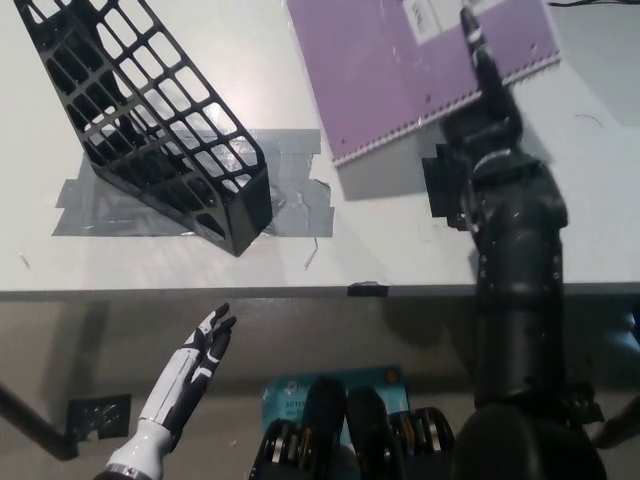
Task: A shelf with a book inside it is placed on the center of the desk infront of the robot. The robot uses its right hand to grab the book, take it out and hand it to a person.
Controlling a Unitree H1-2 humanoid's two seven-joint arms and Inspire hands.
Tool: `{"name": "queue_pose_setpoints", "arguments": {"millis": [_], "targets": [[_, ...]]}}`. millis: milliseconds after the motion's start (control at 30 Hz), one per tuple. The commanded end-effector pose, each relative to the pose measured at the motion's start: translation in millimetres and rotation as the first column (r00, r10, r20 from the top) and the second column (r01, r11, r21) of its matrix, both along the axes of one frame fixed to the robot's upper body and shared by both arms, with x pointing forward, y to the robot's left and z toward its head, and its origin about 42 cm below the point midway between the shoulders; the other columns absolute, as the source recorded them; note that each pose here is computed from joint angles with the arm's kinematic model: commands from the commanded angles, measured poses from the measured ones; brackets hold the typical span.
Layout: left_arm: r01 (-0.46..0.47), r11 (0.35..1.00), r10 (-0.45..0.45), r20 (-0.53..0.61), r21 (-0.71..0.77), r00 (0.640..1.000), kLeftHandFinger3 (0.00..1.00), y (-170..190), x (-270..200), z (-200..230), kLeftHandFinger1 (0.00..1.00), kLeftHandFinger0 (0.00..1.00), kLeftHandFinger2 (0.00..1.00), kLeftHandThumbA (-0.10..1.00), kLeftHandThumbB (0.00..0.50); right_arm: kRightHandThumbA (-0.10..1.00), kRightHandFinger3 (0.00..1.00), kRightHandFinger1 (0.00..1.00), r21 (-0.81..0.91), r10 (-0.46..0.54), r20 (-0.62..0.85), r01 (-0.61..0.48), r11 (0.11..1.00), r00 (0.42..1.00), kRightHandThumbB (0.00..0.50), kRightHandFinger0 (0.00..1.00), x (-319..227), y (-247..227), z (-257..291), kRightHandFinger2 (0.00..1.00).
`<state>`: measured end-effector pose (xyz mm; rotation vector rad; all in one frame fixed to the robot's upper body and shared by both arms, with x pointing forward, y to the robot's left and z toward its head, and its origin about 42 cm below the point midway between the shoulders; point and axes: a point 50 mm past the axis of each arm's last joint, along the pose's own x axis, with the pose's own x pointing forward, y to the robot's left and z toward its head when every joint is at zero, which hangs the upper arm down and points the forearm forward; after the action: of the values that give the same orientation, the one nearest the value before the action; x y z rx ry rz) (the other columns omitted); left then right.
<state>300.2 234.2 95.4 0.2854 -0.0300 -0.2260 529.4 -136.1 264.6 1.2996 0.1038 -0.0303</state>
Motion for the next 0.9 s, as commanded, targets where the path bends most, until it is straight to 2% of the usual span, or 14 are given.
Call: {"name": "queue_pose_setpoints", "arguments": {"millis": [0, 67, 100, 133, 267, 400, 433, 467, 500, 533, 567, 600, 667, 867], "targets": [[-0.008, 1.0, 0.007, 0.058, 0.025, 0.998, 1.0, 6.8, -1.0, 11.5, 1.0, 1.0, 1.0, 0.98, 0.303, 0.65, 0.0, 0.0, 0.055, -0.067, 0.045, 0.064, 0.996, 0.997, 0.0, 0.0, 15.2, 12.6, 20.8, 0.0], [-0.011, 1.0, 0.009, 0.058, 0.028, 0.998, 1.0, 7.6, -1.9, 11.6, 1.0, 1.0, 1.0, 0.98, 0.308, 0.55, 0.02, 0.0, 0.066, -0.077, 0.008, 0.076, 0.995, 0.997, 0.0, 0.0, 18.3, 15.5, 14.0, 0.0], [-0.011, 1.0, 0.009, 0.058, 0.028, 0.998, 1.0, 7.6, -1.9, 11.6, 1.0, 1.0, 1.0, 0.98, 0.308, 0.55, 0.02, 0.0, 0.066, -0.077, 0.008, 0.076, 0.995, 0.997, 0.0, 0.0, 18.3, 15.5, 14.0, 0.0], [-0.011, 1.0, 0.009, 0.058, 0.028, 0.998, 1.0, 7.4, -1.6, 11.9, 1.0, 1.0, 1.0, 0.98, 0.311, 0.45, 0.03, 0.0, 0.072, -0.091, -0.011, 0.091, 0.993, 0.996, 0.0, 0.0, 20.6, 15.8, 12.6, 0.0], [-0.011, 1.0, 0.01, 0.054, 0.024, 0.998, 1.0, 7.4, -1.9, 13.2, 1.0, 1.0, 1.0, 0.98, 0.31, 0.36, 0.07, 0.0, 0.064, -0.107, -0.032, 0.109, 0.992, 0.994, 0.0, 0.0, 24.8, 16.9, 12.9, 0.0], [-0.014, 1.0, 0.013, 0.053, 0.021, 0.999, 1.0, 7.2, -2.0, 13.4, 1.0, 1.0, 1.0, 0.97, 0.307, 0.36, 0.05, 0.0, 0.059, -0.117, -0.039, 0.119, 0.991, 0.992, 0.0, 0.0, 27.7, 17.9, 15.4, 0.0], [-0.011, 1.0, 0.01, 0.058, 0.018, 0.998, 1.0, 6.6, -0.7, 14.3, 1.0, 1.0, 1.0, 0.97, 0.307, 0.46, 0.07, 0.0, 0.054, -0.114, -0.029, 0.115, 0.992, 0.993, 0.0, 0.0, 28.5, 16.6, 17.6, 0.0], [-0.01, 1.0, 0.009, 0.059, 0.017, 0.998, 1.0, 6.4, -0.3, 14.6, 1.0, 1.0, 1.0, 0.97, 0.306, 0.49, 0.07, 0.0, 0.05, -0.111, -0.024, 0.112, 0.992, 0.994, 0.0, 0.0, 28.8, 16.0, 18.2, 0.0], [-0.01, 1.0, 0.008, 0.06, 0.019, 0.998, 1.0, 6.3, -0.2, 14.8, 1.0, 1.0, 1.0, 0.97, 0.305, 0.63, 0.48, 0.32, 0.027, -0.087, 0.016, 0.086, 0.996, 0.996, 0.329, 0.24, 28.2, 14.6, 17.5, 0.38], [-0.01, 1.0, 0.009, 0.059, 0.022, 0.998, 1.0, 6.3, -0.2, 14.9, 1.0, 1.0, 1.0, 0.97, 0.305, 0.71, 0.55, 0.43, -0.002, -0.055, 0.061, 0.055, 0.998, 0.997, 0.278, 0.3, 27.0, 13.3, 16.0, 0.51], [-0.009, 1.0, 0.008, 0.06, 0.023, 0.998, 1.0, 6.4, 0.0, 14.9, 1.0, 1.0, 1.0, 0.97, 0.299, 0.94, 1.0, 1.0, -0.006, -0.018, 0.123, 0.019, 1.0, 0.992, 0.334, 0.8, 25.5, 12.7, 15.9, 1.0], [-0.008, 1.0, 0.007, 0.062, 0.024, 0.998, 1.0, 6.6, 0.1, 14.9, 1.0, 1.0, 1.0, 0.97, 0.299, 0.98, 1.0, 1.0, -0.006, 0.019, 0.191, -0.019, 1.0, 0.981, 0.372, 1.0, 23.5, 12.3, 16.2, 1.0], [-0.004, 1.0, 0.002, 0.062, 0.024, 0.998, 1.0, 6.5, 1.2, 15.3, 1.0, 1.0, 1.0, 0.97, 0.296, 1.0, 1.0, 1.0, -0.039, 0.088, 0.338, -0.08, 0.996, 0.937, 0.496, 1.0, 19.2, 8.5, 18.3, 1.0], [-0.006, 1.0, 0.005, 0.07, 0.027, 0.998, 1.0, 6.4, 3.2, 16.3, 1.0, 1.0, 1.0, 0.97, 0.299, 0.95, 1.0, 1.0, -0.137, 0.106, 0.475, -0.045, 0.99, 0.874, 0.5, 1.0, 7.5, -9.7, 35.6, 1.0]]}}
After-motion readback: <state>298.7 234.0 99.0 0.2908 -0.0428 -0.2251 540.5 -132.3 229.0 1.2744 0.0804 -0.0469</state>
